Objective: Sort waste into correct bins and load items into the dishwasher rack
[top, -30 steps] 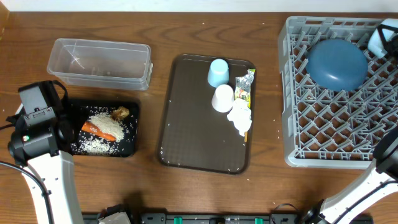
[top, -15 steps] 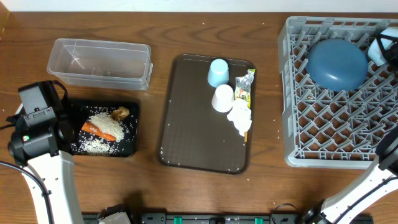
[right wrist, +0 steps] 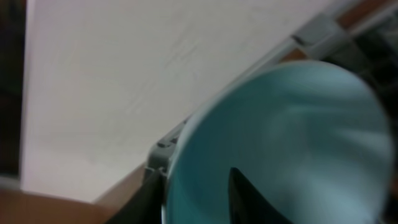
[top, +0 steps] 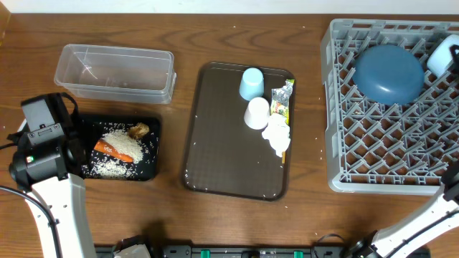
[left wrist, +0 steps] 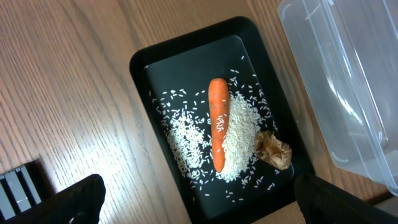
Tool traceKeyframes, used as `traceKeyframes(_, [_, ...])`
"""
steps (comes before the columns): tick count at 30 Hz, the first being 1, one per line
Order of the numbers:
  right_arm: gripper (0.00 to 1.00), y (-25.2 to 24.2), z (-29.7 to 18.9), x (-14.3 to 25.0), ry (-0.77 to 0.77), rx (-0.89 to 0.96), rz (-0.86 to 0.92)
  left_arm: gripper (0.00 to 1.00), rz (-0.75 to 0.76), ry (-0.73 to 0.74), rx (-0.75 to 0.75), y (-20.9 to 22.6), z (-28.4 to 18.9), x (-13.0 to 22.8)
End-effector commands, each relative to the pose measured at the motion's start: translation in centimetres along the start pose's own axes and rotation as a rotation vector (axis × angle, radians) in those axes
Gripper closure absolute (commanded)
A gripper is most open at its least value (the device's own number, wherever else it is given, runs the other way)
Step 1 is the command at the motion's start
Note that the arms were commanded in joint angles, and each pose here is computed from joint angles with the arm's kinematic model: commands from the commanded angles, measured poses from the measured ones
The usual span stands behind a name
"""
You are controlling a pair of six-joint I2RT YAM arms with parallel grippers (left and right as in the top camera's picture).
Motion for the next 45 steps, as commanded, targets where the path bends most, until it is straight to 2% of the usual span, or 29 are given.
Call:
traceKeyframes(1, [0.61, 4.1, -2.8, -2.8, -0.062, 0.063, -0.064, 0.02, -0.017, -0.011, 0.013, -0.2, -0.5, -0.5])
traceKeyframes(5, [0.59, 3.9, -5.6, -2.8, -0.091, 0.361, -0.037, 0.02, -0.017, -0.011, 0.013, -0.2, -0.5, -0.5])
traceKeyframes(9, [0.60, 5.7, -7.8, -2.9, -0.102, 0.583, -0.138, 0.02, -0.017, -0.011, 0.013, -0.2, -0.5, -0.5])
traceKeyframes(12, [0.61, 8.2, -7.3, -2.9, -0.099, 0.608, -0.233, 0.02, -0.017, -0.011, 0.013, -0.2, -0.5, -0.5])
traceKeyframes(15, [0.57, 10.0, -5.3, -2.1, -0.071, 0.579, -0.296, 0.02, -0.017, -0.011, 0.013, -0.2, -0.5, -0.5])
traceKeyframes(18, [0.53, 10.4, -3.3, -1.2, -0.054, 0.632, -0.342, 0.02, -0.017, -0.011, 0.013, -0.2, -0.5, -0.5])
traceKeyframes(21, [0.49, 10.9, -0.7, -0.2, -0.022, 0.688, -0.474, 0.02, -0.017, -0.011, 0.013, -0.2, -0.5, -0.5])
traceKeyframes(29, [0.41, 7.8, 4.5, 2.0, 0.058, 0.906, -0.736, 0.02, -0.017, -0.011, 0.013, -0.2, -0.5, -0.5])
traceKeyframes(36, [0.39, 2.5, 6.2, 3.6, 0.114, 1.004, -0.747, 0.02, -0.017, -0.011, 0.013, -0.2, -0.5, -0.5])
traceKeyframes(40, [0.39, 1.4, 6.1, 3.7, 0.120, 1.015, -0.737, 0.02, -0.017, -0.011, 0.013, -0.2, -0.5, -0.5])
traceKeyframes(43, [0.40, 1.4, 6.1, 3.5, 0.112, 1.015, -0.738, 0.02, -0.017, -0.011, 0.013, -0.2, -0.5, -0.5])
traceKeyframes(45, [0.48, 1.4, 6.1, 3.5, 0.113, 1.014, -0.738, 0.02, -0.017, -0.011, 0.013, -0.2, -0.5, -0.5])
Point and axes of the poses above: each gripper's point midway between its finger pads, its own z axis out along the fingers, its own y axis along the line the jaws close on, x = y × z, the point moved 2 cm from there along -z, back along the fingers, and after that the axes turned 6 degrees about -z, right-handed, at the moved point
